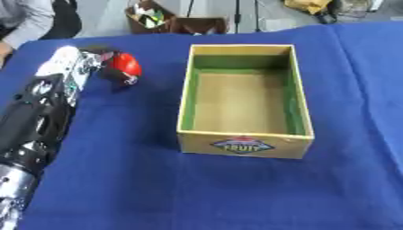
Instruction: Pick up objects on the table and place them in the box.
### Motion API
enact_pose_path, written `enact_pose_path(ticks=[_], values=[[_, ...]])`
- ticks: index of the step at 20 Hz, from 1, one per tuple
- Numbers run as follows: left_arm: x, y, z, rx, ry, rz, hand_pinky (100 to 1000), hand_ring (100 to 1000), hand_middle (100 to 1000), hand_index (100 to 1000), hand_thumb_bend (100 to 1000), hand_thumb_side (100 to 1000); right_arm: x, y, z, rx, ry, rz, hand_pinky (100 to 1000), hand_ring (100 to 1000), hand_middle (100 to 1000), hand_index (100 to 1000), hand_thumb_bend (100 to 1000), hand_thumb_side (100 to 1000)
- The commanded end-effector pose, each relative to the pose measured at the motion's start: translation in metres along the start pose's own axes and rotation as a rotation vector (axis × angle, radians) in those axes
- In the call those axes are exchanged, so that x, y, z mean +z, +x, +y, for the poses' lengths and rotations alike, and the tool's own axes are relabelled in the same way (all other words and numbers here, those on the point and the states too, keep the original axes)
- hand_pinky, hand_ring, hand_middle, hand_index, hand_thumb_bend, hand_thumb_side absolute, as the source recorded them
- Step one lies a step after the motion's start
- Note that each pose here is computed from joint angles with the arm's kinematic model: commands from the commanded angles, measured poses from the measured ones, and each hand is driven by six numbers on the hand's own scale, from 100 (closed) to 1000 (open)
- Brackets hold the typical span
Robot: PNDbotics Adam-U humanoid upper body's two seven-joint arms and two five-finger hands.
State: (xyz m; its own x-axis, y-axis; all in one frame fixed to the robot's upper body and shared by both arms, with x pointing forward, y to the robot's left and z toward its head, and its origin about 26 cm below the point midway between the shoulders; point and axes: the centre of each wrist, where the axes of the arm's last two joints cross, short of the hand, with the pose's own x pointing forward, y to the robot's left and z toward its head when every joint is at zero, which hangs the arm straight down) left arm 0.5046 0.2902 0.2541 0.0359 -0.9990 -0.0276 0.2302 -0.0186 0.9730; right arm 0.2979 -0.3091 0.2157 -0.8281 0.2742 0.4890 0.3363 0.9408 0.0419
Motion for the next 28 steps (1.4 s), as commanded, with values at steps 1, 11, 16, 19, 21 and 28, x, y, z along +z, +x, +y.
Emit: enact_pose_path(ticks=[1, 11, 16, 19, 21, 28], values=[[0.005, -0.007, 0.016, 0.004, 0.051, 0.017, 182, 514, 587, 946, 240, 677, -0.007, 0.006, -0.002, 0.013, 0.007, -0.036, 732, 764, 620, 768, 100, 1000], [0.004, -0.005, 0.014, 0.020, 0.068, 0.018, 100, 376, 453, 753, 100, 577, -0.007, 0.006, -0.002, 0.012, -0.002, -0.036, 734, 764, 618, 768, 100, 1000], [0.003, -0.004, 0.012, 0.041, 0.077, 0.023, 100, 331, 420, 685, 100, 500, -0.007, 0.006, -0.002, 0.013, -0.007, -0.036, 735, 764, 618, 768, 100, 1000], [0.002, -0.004, 0.011, 0.052, 0.083, 0.025, 100, 301, 390, 642, 100, 480, -0.007, 0.006, -0.002, 0.013, -0.010, -0.036, 735, 764, 617, 767, 100, 1000], [0.002, -0.004, 0.012, 0.057, 0.089, 0.027, 100, 289, 377, 621, 100, 474, -0.007, 0.006, -0.002, 0.013, -0.010, -0.036, 735, 764, 617, 767, 100, 1000], [0.010, 0.000, 0.027, 0.052, 0.184, 0.006, 100, 254, 346, 546, 100, 401, -0.007, 0.006, -0.003, 0.011, -0.018, -0.034, 734, 762, 617, 767, 100, 1000]])
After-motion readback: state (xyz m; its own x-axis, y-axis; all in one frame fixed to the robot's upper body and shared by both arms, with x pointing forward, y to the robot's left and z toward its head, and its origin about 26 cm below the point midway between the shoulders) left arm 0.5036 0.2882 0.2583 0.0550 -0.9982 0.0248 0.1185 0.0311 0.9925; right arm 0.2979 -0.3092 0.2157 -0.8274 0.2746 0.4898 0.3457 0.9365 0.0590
